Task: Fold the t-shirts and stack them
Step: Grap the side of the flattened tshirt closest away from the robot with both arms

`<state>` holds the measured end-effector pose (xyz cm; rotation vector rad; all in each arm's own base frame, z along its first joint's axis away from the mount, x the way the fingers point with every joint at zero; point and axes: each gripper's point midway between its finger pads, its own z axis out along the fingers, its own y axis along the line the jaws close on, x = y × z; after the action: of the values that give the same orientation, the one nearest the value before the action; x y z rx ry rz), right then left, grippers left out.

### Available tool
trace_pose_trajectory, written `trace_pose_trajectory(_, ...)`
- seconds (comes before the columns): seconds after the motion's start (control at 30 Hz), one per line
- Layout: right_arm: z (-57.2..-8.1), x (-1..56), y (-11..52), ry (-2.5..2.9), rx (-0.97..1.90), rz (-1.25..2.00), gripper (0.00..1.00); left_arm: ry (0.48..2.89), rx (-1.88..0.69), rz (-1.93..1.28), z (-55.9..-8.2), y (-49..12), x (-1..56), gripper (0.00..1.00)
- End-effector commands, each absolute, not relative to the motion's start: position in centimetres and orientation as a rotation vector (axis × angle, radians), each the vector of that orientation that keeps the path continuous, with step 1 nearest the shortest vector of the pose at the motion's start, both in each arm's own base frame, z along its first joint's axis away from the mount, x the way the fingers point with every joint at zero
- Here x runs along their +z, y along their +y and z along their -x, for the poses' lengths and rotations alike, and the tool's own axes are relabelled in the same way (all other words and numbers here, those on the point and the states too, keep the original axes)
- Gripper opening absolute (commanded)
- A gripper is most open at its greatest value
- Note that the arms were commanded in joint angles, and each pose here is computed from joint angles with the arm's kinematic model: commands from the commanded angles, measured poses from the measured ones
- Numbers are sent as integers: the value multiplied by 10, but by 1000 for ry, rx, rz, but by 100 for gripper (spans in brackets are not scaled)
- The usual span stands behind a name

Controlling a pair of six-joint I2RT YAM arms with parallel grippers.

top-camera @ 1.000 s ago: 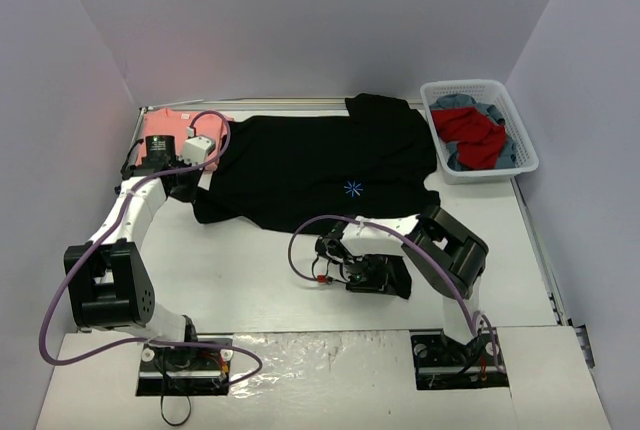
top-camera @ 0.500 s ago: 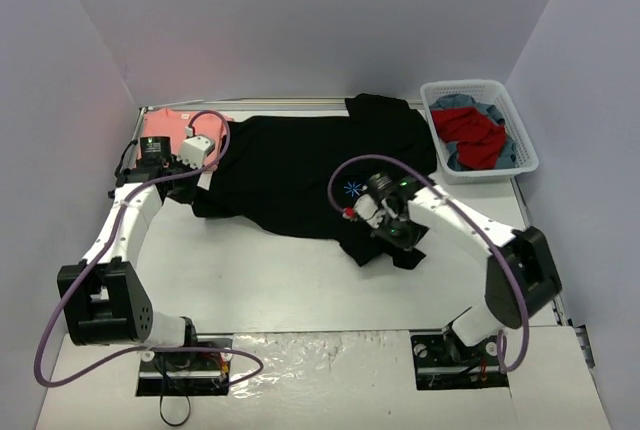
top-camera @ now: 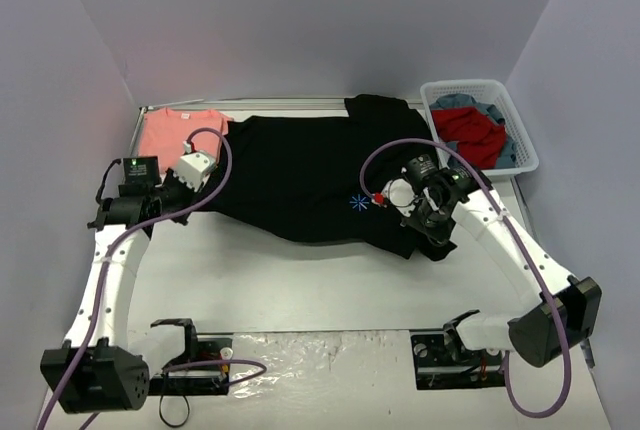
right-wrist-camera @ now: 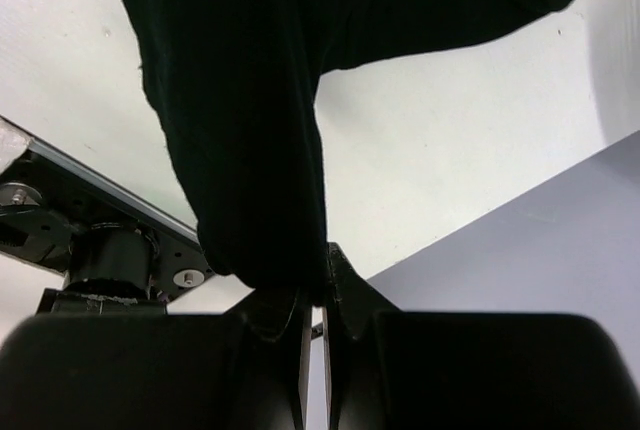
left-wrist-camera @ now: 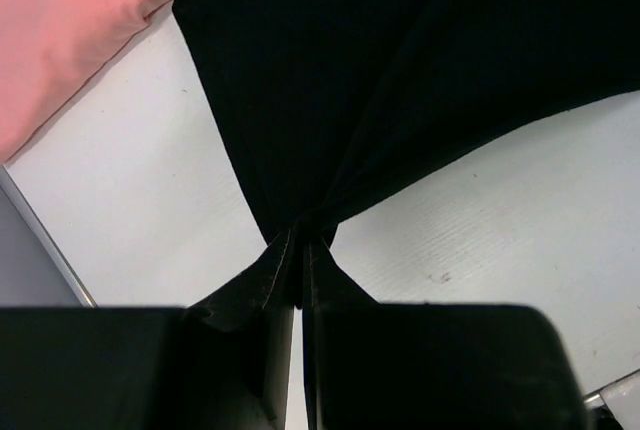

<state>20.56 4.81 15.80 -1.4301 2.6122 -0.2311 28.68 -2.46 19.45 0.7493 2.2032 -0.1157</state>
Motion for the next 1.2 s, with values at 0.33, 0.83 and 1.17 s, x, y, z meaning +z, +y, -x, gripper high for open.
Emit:
trace_pose_trajectory(0.33, -178, 188, 33, 2570, -177, 1355, 0, 2193, -232, -1002, -211, -43, 178, 2)
trace_pose_trajectory(0.83, -246, 191, 56, 2486, -149, 1359, 0, 2202, -29, -780, -239, -17, 168, 2)
trace_pose_trajectory(1.17, -346, 179, 50, 2560, -151, 1274, 0, 2306, 53, -724, -296, 4, 148, 2)
